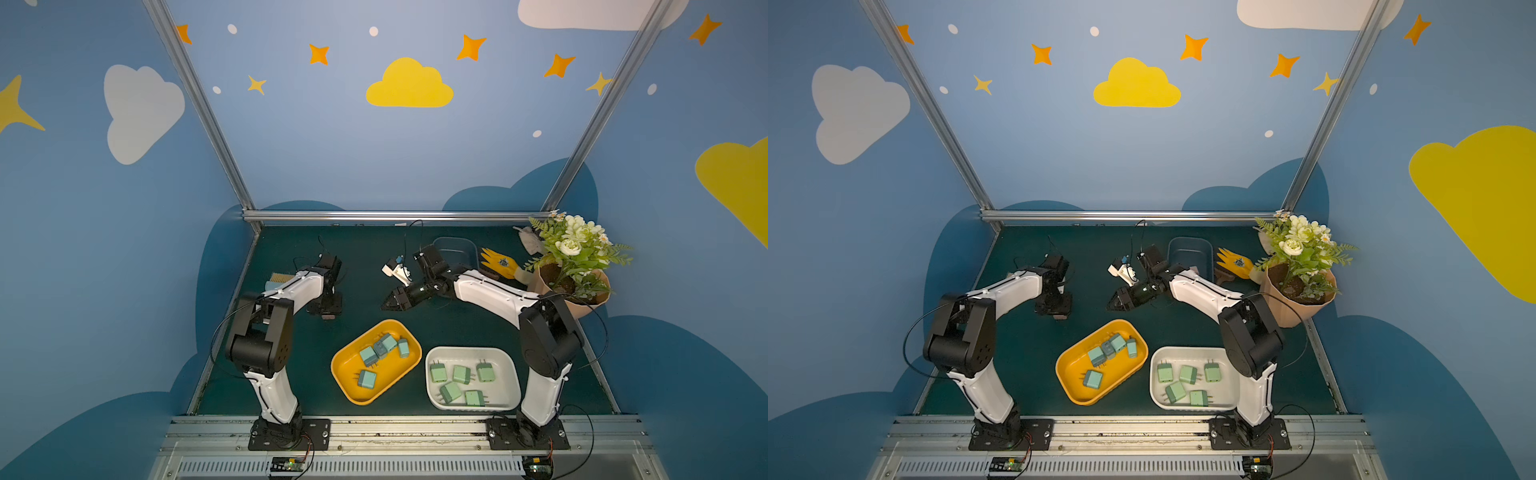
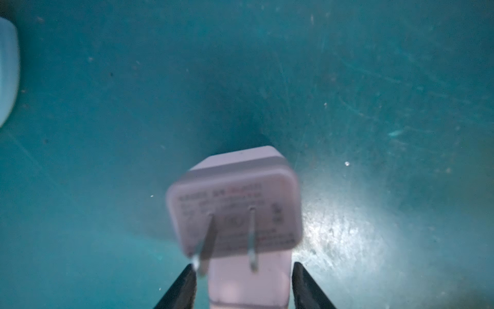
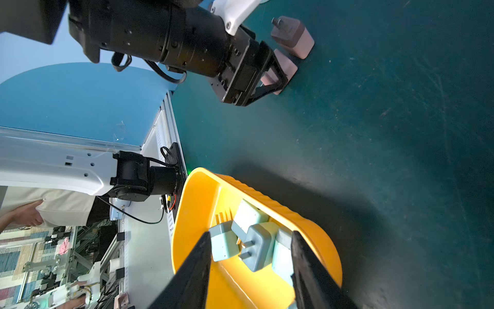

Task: Place the plugs by color into the storage box
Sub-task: Pick up the plug from the center of the board.

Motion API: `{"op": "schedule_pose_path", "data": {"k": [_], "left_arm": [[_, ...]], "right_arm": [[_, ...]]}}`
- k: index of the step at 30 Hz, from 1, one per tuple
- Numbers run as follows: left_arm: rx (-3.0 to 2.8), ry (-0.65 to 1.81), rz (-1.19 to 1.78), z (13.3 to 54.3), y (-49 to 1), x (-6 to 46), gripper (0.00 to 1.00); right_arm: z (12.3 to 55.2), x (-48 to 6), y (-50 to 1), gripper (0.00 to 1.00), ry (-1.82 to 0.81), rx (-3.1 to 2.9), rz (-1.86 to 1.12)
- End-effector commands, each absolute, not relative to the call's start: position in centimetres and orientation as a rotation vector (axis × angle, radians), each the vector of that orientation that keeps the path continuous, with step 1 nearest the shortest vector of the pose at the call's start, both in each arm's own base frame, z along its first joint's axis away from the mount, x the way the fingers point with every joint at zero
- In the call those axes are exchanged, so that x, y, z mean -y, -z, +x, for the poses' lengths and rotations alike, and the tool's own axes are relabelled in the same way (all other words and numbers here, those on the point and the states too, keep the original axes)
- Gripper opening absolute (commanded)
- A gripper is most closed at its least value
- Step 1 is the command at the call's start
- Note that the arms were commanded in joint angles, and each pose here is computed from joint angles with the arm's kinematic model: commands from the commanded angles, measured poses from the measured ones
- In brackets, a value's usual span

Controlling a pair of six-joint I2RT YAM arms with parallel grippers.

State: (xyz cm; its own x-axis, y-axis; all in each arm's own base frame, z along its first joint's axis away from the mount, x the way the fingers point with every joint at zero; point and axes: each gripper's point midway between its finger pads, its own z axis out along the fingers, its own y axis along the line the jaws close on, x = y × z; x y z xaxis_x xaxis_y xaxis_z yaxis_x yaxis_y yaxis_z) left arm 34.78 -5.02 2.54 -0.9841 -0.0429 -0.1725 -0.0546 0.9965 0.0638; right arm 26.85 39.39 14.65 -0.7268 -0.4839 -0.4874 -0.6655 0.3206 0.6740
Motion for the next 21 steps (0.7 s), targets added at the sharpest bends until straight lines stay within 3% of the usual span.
{"op": "schedule_pose_path", "data": {"k": [1,4,7,15,21], "left_arm": [[-3.0,-0.062,-0.05,34.5,-1.9,5.2,0.56],[-3.003,-0.017,-0.043,34.6,-1.7,5.7,0.49],[-2.997,0.022,-0.023,34.8,-2.1,6.2,0.36],[-2.932,0.095,0.028,34.5,-5.5,7.7,0.23],[-2.829,0.129,0.149,34.4,-9.9,10.9,0.19]], "right_arm": [[26.7,-40.2,-14.7,0.49,-1.34,-2.384,-1.085],[27.1,-40.5,-14.9,0.49,-1.327,-2.374,-1.073],[27.5,-40.6,-15.7,0.49,-1.312,-2.347,-1.07],[28.1,-39.9,-17.7,0.5,-1.231,-2.313,-1.029],[28.1,-37.5,-19.1,0.52,-1.167,-2.314,-0.894]]}}
